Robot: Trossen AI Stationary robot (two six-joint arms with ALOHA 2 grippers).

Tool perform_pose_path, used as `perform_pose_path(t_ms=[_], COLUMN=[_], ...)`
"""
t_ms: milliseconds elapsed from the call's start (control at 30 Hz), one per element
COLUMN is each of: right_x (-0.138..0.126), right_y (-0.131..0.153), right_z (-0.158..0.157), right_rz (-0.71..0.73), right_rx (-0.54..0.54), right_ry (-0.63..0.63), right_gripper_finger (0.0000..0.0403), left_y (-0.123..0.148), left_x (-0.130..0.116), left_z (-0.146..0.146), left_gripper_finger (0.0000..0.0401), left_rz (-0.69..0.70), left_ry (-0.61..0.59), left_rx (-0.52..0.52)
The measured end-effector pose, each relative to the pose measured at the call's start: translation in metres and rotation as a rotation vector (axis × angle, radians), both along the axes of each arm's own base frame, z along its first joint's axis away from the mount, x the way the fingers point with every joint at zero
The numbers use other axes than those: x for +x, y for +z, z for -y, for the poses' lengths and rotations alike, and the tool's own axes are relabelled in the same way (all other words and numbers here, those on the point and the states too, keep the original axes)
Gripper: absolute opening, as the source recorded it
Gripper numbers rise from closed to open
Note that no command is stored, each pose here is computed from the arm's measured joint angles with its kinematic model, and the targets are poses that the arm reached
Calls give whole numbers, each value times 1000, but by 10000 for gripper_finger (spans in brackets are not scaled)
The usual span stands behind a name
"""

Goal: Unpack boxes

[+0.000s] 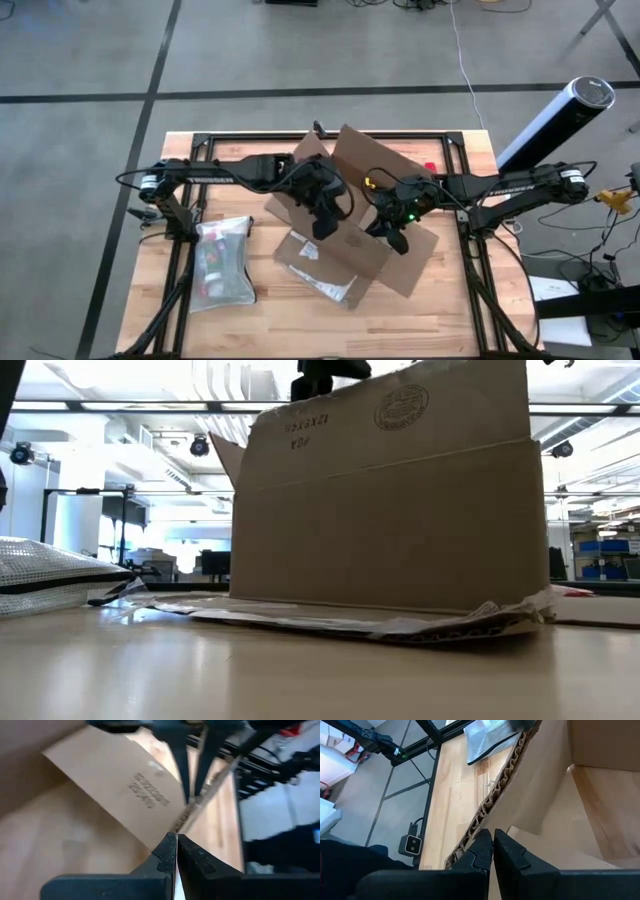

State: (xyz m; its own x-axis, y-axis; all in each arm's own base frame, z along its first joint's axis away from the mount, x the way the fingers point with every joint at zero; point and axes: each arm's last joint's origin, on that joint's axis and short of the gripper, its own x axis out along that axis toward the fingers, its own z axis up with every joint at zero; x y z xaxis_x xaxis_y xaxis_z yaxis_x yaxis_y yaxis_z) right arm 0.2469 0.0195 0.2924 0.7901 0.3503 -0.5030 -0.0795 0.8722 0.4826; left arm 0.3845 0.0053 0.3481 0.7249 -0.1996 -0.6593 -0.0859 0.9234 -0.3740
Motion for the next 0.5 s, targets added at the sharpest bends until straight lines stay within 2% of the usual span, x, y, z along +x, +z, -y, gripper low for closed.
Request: perform_pose_path(t_ms=[100, 500], right_x=[0, 0], right_y=[0, 0], right_z=[0, 0], right_rz=[2, 4], right_rx=[-5, -17], right_ry=[2, -2], right_gripper_finger=[0, 0], left_y=[0, -2], left_x=[0, -3], left_z=[7, 34], left_gripper_finger=[0, 0], left_rz=[-11, -48], left_ry=[-34, -67], left_rx=[-57, -101])
